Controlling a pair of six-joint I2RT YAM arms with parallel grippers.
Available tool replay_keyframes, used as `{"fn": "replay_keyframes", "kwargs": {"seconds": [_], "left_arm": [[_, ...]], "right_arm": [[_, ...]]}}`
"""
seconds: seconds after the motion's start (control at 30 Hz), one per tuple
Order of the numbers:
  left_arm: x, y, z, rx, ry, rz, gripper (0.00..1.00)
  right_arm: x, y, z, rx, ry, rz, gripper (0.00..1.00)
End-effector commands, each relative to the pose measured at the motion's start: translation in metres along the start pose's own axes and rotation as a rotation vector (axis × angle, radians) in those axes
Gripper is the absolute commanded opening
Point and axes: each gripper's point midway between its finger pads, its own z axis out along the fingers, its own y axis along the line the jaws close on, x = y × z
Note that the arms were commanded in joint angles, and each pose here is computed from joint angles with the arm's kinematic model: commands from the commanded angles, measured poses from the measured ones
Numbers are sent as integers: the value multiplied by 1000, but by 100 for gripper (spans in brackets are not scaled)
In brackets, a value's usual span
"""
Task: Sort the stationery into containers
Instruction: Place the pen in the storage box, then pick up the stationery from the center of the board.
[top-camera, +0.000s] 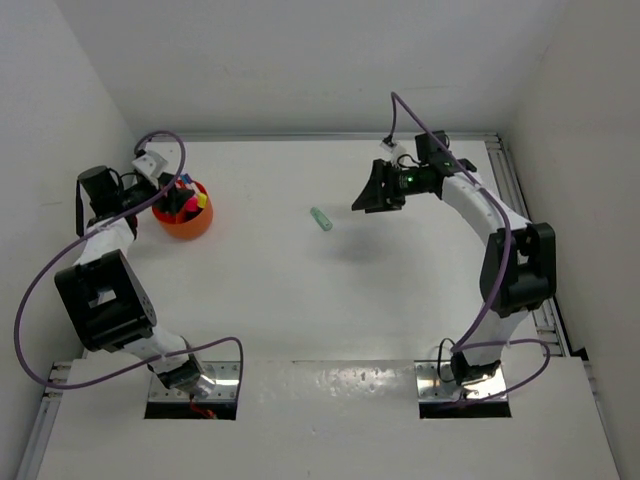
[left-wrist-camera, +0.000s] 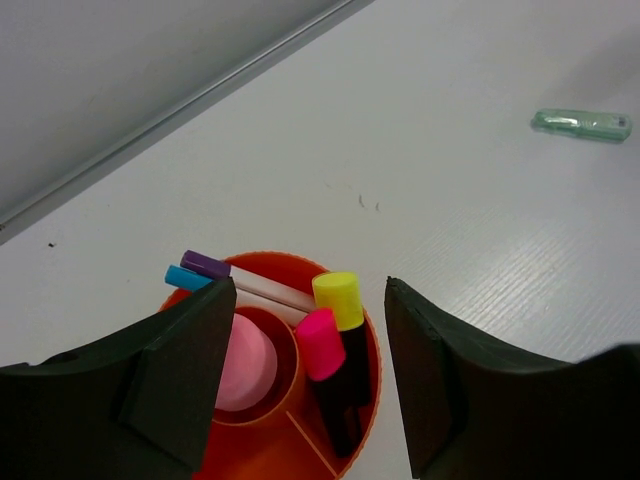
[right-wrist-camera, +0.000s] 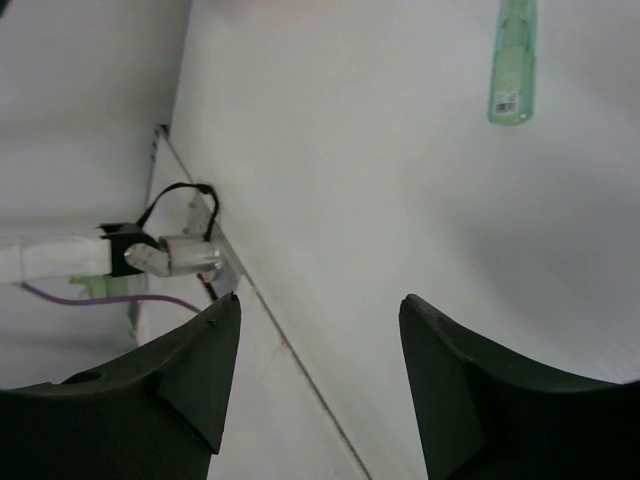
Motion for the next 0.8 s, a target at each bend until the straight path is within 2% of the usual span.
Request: {"fn": "replay_keyframes", "kwargs": {"seconds": [0.0,0.1,0.13,0.2,0.23,0.33,0.47,0.6,0.77], "left_arm": [[-57,1,-12,23,-103,87,67],[-92,-7,-16,20,-141,116,64],[-99,-10,-16,19,-134,124,64],[-113,-22,-15,28,-83,139,65],[-116,-25,-13,32,-61,133,66],[-123,-33,-17,27,8,70,80],[-114,-42,-27,11,76,-4,100],[-97,-45,-36,-64,146,-87,100],[-88,-49,-48,-132,176,-131,100]], "right_arm": [[-14,-12,7,102,-20,-116,63],[-11,-39,26,270,27,-229,53],[-13,-57,26,383,39,-259,51],[-13,-77,51,477,106,-365,47],[-18,-72,53,493,101,-394,47],[-11,-87,77,543,173,-405,49],[-26,-96,100,643,163,-458,60],[-25,-112,128,692,178,-478,62],[-34,-118,149,703,168,-492,62]]}}
